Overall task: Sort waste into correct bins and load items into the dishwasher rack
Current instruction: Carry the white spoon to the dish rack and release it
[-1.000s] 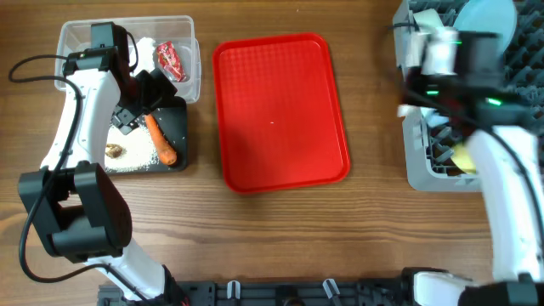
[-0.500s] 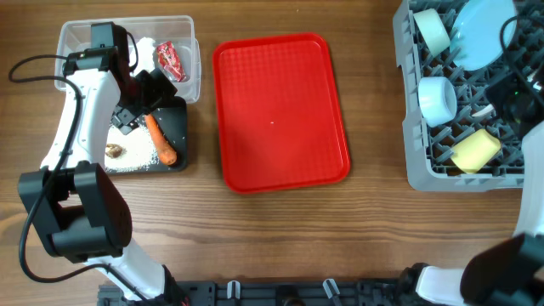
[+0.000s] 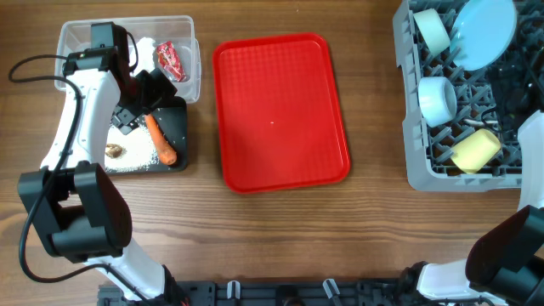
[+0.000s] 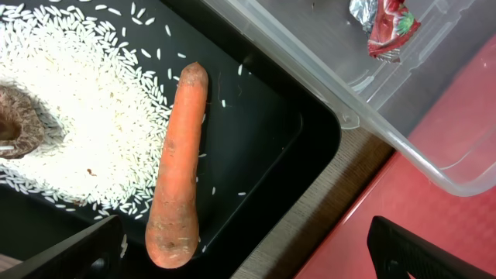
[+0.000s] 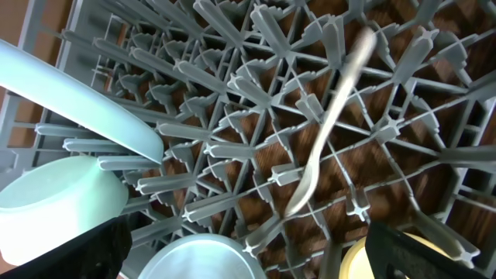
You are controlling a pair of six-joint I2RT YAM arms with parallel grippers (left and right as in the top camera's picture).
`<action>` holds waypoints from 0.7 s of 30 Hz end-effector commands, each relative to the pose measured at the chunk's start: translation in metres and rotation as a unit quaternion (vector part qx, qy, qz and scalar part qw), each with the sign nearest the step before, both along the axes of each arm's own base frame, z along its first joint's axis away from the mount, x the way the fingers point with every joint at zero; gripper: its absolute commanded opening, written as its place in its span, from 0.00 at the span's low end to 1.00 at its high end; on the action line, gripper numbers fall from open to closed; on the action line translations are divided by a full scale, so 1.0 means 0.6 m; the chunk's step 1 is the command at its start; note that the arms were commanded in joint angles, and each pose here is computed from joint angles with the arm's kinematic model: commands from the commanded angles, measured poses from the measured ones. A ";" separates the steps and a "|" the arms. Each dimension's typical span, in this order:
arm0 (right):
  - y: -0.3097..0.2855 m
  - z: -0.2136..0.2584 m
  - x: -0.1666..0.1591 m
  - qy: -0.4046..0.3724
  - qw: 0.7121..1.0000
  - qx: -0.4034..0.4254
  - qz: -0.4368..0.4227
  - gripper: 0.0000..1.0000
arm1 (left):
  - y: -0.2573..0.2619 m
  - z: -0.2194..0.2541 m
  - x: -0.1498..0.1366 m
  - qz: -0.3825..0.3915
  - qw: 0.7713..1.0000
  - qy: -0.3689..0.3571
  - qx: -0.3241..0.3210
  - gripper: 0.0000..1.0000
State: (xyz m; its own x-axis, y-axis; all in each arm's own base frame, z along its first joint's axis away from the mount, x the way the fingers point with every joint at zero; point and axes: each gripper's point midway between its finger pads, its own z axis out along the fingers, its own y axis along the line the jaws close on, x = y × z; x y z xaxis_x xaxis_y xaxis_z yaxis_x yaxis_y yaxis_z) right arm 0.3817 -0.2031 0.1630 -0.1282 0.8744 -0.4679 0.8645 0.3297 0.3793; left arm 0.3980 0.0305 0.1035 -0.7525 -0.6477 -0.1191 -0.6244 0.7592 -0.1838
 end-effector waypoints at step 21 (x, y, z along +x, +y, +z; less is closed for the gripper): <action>0.285 0.242 -0.147 -0.123 0.915 -0.028 0.384 1.00 | 0.005 0.028 0.009 0.002 1.000 -0.024 0.008 1.00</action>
State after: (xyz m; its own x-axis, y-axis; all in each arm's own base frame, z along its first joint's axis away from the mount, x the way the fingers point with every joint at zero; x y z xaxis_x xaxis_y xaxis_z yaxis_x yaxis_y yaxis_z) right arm 0.2953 -0.0295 0.3053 -0.5924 0.5436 -0.5946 0.2481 0.8253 0.5073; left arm 0.3980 0.0305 0.1035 -0.7525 -0.6477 -0.1191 -0.6244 0.7592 -0.1838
